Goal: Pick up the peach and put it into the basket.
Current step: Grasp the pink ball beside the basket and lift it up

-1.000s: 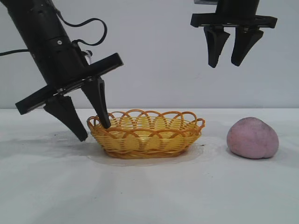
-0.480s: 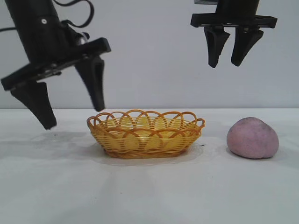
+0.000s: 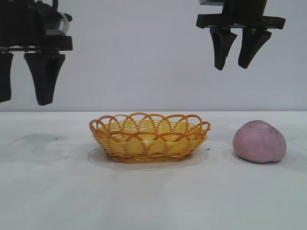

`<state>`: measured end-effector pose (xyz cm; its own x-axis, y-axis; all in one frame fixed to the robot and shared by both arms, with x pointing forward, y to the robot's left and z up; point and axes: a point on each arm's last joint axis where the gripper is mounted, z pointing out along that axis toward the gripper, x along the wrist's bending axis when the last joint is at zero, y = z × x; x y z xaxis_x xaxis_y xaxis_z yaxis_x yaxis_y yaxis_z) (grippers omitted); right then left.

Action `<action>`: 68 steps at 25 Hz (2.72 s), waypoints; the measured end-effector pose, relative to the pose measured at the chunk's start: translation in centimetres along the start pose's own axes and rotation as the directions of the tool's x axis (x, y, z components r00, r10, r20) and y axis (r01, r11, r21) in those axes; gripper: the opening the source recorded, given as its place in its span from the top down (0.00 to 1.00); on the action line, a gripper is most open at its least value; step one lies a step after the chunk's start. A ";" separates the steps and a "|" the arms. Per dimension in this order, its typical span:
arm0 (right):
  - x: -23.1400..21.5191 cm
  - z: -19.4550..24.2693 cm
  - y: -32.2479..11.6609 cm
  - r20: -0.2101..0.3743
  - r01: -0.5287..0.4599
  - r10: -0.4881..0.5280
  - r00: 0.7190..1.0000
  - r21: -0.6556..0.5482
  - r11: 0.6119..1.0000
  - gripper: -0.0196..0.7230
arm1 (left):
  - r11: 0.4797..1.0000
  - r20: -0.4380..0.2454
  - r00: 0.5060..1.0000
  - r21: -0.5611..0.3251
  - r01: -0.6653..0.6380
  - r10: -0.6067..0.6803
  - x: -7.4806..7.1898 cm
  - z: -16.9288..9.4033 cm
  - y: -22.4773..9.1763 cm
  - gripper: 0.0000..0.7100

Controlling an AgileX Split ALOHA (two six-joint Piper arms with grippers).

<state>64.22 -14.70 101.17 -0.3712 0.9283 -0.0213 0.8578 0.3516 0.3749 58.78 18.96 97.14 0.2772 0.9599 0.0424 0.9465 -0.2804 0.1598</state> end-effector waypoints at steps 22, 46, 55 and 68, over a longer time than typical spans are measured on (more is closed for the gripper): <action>0.0 0.0 -0.1 0.000 0.000 0.000 1.000 0.006 1.000 0.44 | 0.971 -0.077 0.976 0.108 0.211 -0.204 9.6 -1.1 -2.4 0.24; 0.0 0.0 -0.2 0.001 -0.001 0.001 1.000 0.019 1.000 0.44 | 0.925 0.032 0.968 -0.290 0.246 -0.248 4.2 -12.6 -22.1 0.24; -0.1 0.0 -0.2 0.016 0.010 -0.010 1.000 0.021 1.000 0.44 | 0.829 0.061 0.973 -0.513 0.222 -0.222 2.0 -13.8 -30.2 0.24; -0.1 0.0 -0.5 0.016 0.009 -0.010 1.000 0.058 0.998 0.44 | 0.631 0.029 0.976 -0.759 0.161 -0.214 1.0 -13.1 -35.8 0.24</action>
<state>63.82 -15.02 100.99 -0.3744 0.9264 -0.0397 0.8735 0.3667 0.3201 22.96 29.99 104.36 0.0725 0.9971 -0.0217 0.5161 -0.0189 0.8563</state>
